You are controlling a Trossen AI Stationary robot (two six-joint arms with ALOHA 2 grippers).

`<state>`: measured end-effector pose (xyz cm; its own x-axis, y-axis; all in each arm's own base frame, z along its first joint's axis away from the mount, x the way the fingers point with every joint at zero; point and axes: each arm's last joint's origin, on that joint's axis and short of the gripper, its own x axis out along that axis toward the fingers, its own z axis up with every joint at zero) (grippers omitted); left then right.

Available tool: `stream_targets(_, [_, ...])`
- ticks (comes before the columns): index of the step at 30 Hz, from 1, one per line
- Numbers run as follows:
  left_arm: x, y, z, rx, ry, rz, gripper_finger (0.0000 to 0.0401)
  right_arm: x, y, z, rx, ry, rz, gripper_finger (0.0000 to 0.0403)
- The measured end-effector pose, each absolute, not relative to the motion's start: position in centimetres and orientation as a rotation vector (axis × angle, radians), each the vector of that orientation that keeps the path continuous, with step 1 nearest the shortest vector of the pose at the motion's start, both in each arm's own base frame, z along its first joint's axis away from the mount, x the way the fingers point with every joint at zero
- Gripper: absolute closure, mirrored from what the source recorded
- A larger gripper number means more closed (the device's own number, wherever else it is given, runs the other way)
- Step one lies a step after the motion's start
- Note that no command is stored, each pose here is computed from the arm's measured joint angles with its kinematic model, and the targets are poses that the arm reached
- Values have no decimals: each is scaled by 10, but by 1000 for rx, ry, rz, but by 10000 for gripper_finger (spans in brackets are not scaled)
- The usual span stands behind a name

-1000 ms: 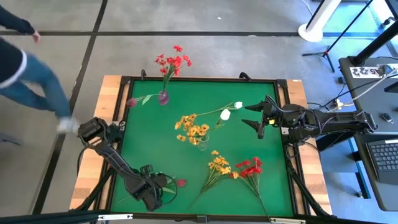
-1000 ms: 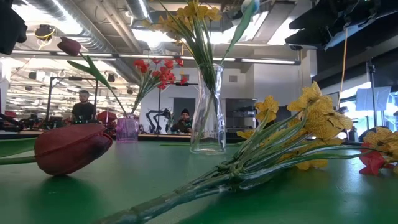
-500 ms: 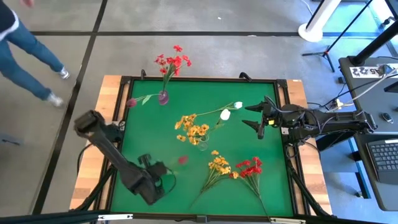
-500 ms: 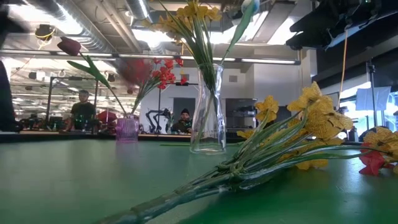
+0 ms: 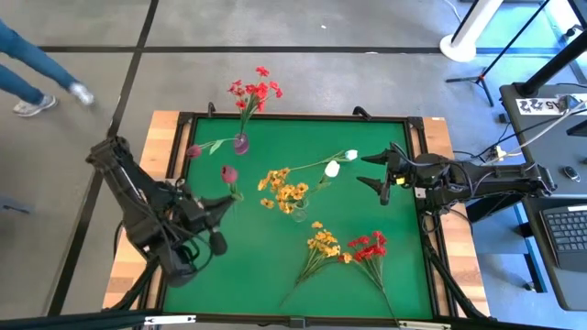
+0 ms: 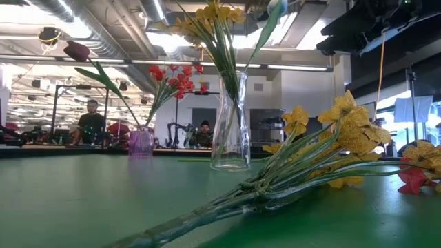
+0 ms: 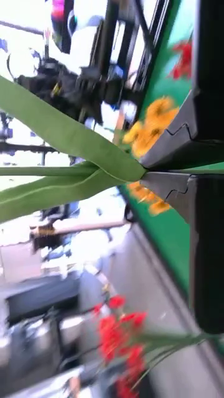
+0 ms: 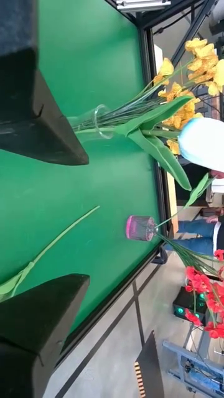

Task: Sort flowers into vase by color
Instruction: Put the red flower into the violet vase

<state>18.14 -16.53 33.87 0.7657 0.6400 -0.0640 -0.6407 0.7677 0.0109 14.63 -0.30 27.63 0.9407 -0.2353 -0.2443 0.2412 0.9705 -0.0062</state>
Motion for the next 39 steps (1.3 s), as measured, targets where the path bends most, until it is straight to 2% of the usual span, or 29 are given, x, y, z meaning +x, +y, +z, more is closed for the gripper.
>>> stream_targets(9, [196,-125,317,95,109,871,401,147,-3,273,14,256,-233,104])
stream_targets(16, [195,-86,300,121,287,1031,401,147,-2,273,15,258,-223,104])
stream_targets(21, [191,-57,278,195,330,1145,401,147,-2,273,11,254,-223,104])
stream_targets(29, [174,-8,256,259,238,1350,401,147,-2,273,8,255,-222,104])
stream_targets(39, [167,20,258,257,245,1501,401,147,-3,274,-17,254,-235,104])
